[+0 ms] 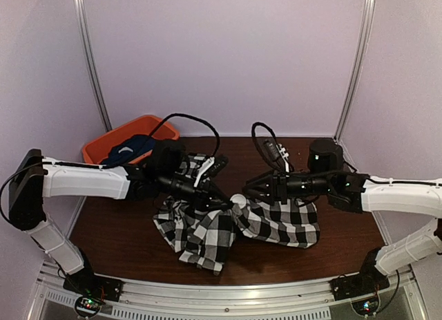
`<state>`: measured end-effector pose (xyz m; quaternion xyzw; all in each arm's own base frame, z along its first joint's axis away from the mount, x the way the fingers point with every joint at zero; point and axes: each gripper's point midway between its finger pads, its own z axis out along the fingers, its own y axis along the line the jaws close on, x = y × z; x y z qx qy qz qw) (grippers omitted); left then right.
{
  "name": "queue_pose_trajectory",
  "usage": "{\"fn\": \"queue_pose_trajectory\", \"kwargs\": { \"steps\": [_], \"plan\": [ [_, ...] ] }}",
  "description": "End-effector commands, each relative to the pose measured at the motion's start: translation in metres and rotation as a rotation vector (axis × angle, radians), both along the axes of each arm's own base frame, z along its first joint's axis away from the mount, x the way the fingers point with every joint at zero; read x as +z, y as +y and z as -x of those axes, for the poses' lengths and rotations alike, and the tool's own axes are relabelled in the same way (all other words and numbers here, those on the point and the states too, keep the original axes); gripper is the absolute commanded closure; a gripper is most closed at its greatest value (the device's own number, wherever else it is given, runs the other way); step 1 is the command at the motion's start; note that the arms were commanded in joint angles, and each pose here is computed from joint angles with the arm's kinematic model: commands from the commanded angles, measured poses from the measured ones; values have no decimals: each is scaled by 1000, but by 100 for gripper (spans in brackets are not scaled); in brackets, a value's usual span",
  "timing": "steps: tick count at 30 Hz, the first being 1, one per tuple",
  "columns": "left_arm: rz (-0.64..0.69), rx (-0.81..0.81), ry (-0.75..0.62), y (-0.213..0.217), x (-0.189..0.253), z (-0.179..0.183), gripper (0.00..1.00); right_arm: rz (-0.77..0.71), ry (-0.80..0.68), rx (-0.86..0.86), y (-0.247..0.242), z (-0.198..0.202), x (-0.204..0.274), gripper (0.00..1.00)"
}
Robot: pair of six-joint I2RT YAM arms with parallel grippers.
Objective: Pin the brooch onto the clothing
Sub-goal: Pin the brooch to the flattened clothing.
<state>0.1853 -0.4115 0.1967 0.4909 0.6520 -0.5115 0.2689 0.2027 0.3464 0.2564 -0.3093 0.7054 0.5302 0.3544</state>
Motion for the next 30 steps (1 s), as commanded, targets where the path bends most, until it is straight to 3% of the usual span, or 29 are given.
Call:
{"fn": "queue_pose_trajectory", "kwargs": {
  "steps": [1,7,13,25,30],
  "plan": [
    [90,-6,-19,0,17,2,100,-59,-3,44,11,-2,-11,45],
    [94,1,-26,3,18,4,100,-149,7,99,12,8,-3,58],
    [100,-7,-20,3,18,5,100,-96,30,90,15,3,-13,75],
    [119,-8,-23,5,22,5,100,-26,52,75,14,0,-28,77],
    [123,-9,-24,5,23,5,100,-16,56,65,13,-2,-30,85]
  ]
}}
